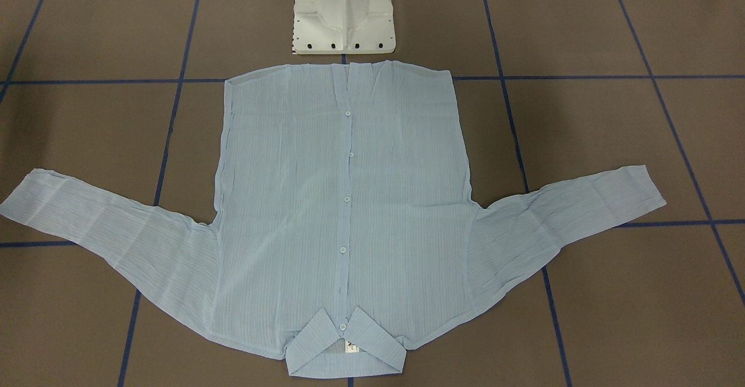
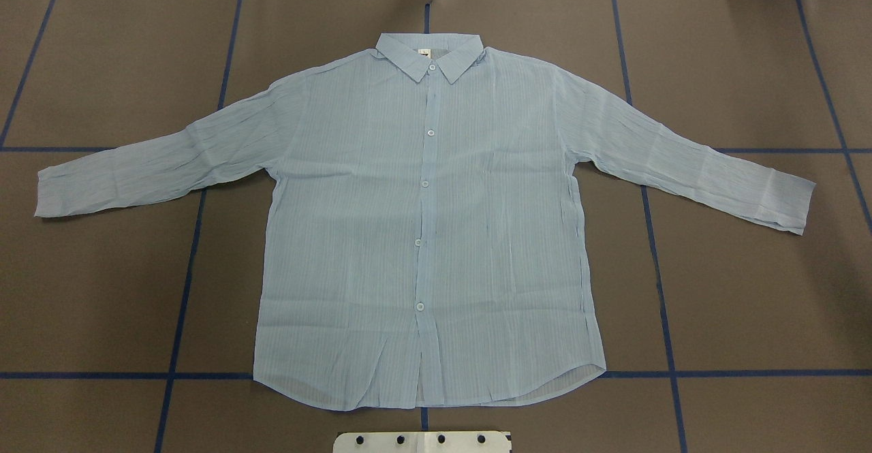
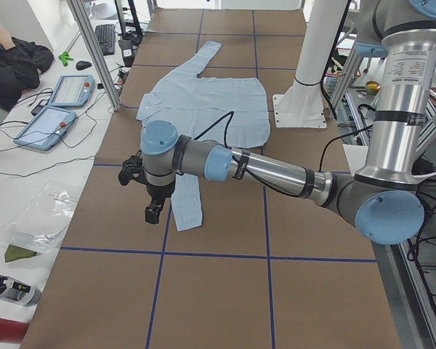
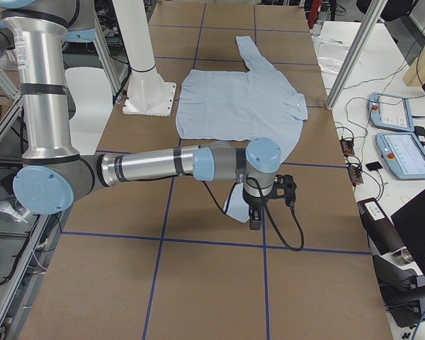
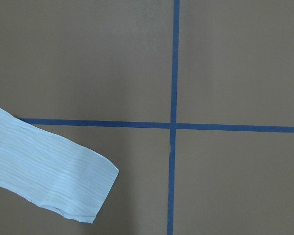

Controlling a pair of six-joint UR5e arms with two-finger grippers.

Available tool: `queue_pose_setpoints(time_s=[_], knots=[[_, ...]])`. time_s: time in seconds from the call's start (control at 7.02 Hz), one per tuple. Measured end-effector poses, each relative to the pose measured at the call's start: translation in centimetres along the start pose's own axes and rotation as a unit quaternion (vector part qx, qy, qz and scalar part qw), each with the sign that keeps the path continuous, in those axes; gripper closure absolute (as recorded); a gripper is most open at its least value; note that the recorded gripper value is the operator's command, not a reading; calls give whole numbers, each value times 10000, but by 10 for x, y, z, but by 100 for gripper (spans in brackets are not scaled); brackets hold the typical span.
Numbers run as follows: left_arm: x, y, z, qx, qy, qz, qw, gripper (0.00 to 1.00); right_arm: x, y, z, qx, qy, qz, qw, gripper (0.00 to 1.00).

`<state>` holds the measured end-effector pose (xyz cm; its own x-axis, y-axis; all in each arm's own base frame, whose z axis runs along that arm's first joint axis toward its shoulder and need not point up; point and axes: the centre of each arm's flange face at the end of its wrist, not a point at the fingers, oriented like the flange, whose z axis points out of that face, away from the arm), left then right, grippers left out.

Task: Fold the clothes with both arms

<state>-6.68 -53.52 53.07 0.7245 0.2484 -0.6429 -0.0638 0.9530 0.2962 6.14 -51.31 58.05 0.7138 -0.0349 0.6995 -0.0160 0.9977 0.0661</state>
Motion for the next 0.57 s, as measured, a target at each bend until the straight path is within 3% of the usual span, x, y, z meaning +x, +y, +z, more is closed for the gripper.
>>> queue_pose_setpoints(time_s=[0.57], knots=[[13,2,5,147,287,204,9993,0,-75,-2,77,12,-157,129,9998,0]])
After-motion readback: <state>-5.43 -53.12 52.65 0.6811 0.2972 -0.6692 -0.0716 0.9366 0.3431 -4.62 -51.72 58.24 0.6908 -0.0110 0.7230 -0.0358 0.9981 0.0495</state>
